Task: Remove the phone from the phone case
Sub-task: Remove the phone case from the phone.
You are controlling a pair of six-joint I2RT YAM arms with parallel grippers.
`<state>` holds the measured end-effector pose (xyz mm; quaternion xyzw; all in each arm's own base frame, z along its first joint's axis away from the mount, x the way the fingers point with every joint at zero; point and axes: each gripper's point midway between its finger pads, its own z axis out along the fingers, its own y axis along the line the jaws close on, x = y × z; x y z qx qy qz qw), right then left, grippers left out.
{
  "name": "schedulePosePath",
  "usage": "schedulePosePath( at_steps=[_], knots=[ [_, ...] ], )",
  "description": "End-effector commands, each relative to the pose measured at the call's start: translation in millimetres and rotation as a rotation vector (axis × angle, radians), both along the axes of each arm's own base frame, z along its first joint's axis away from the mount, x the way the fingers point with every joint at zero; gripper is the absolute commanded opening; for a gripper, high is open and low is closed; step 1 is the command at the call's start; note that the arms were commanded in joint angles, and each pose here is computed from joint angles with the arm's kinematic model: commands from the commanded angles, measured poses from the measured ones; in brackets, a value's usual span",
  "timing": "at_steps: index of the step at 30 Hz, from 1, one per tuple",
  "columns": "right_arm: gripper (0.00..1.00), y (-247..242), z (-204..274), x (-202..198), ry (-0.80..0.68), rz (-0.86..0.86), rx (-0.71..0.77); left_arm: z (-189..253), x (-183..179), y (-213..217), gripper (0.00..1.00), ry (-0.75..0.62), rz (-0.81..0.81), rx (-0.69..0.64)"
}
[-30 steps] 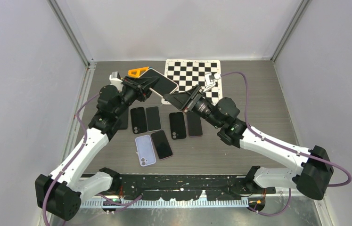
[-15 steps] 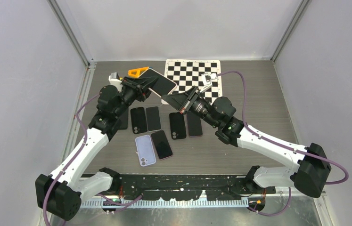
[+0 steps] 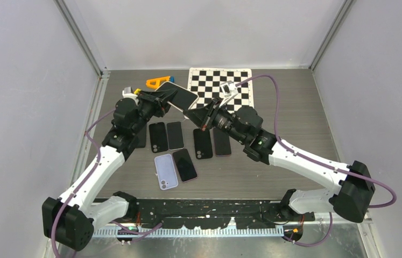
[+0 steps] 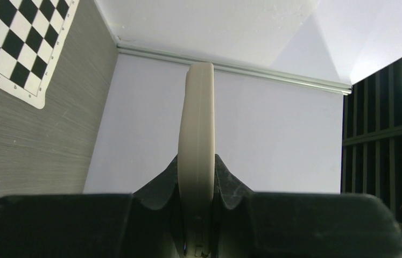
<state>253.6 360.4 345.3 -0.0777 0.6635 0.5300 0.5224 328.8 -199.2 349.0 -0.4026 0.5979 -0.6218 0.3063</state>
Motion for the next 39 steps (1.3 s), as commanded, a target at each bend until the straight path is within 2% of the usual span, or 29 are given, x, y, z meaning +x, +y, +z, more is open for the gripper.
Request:
schedulePosePath(
  at_steps=[1,8,12,13,14,15,16,17,19,21,23,29,33,36,39],
  knots=[
    [0.01,-20,-92,29,0.038,-0.132,-0.391,58,-25,-11,0.0,-0.155,-0.096,-0.098],
    [0.0,-33,-89,35,0.032,-0.194,-0.439,54,-24,-10,0.0,-0.147,-0.088,-0.101],
    [0.0,-32,-80,24,0.021,-0.153,-0.392,50,-22,-10,0.0,-0.146,-0.082,-0.087],
    [0.03,-29,-72,16,0.01,-0.112,-0.356,49,-22,-9,0.0,-0.15,-0.077,-0.08],
    [0.09,-29,-69,13,0.005,-0.09,-0.338,50,-21,-8,0.0,-0.171,-0.071,-0.064],
    [0.25,-23,-62,-1,-0.008,-0.007,-0.307,54,-20,-8,0.0,-0.204,-0.067,-0.045],
    [0.35,-24,-59,-3,-0.01,0.019,-0.297,57,-21,-10,0.0,-0.234,-0.083,-0.02],
    [0.52,-22,-54,-15,-0.012,0.09,-0.282,62,-21,-11,0.0,-0.268,-0.108,0.007],
    [0.68,-28,-49,-25,-0.012,0.15,-0.262,70,-24,-16,0.0,-0.338,-0.185,0.068],
    [0.79,-37,-43,-32,-0.014,0.187,-0.235,69,-26,-22,0.0,-0.381,-0.273,0.121],
    [0.85,-48,-35,-37,-0.026,0.206,-0.204,65,-31,-27,0.0,-0.416,-0.351,0.158],
    [0.88,-66,-5,-57,-0.086,0.276,-0.137,42,-55,-39,0.0,-0.539,-0.57,0.306],
    [0.86,-57,4,-77,-0.084,0.423,-0.126,27,-77,-39,0.0,-0.604,-0.692,0.43],
    [0.81,-41,-11,-83,-0.026,0.536,-0.153,23,-90,-38,0.0,-0.645,-0.74,0.466],
    [0.81,-31,-22,-79,0.004,0.539,-0.204,20,-103,-38,0.0,-0.678,-0.801,0.469]
  ],
)
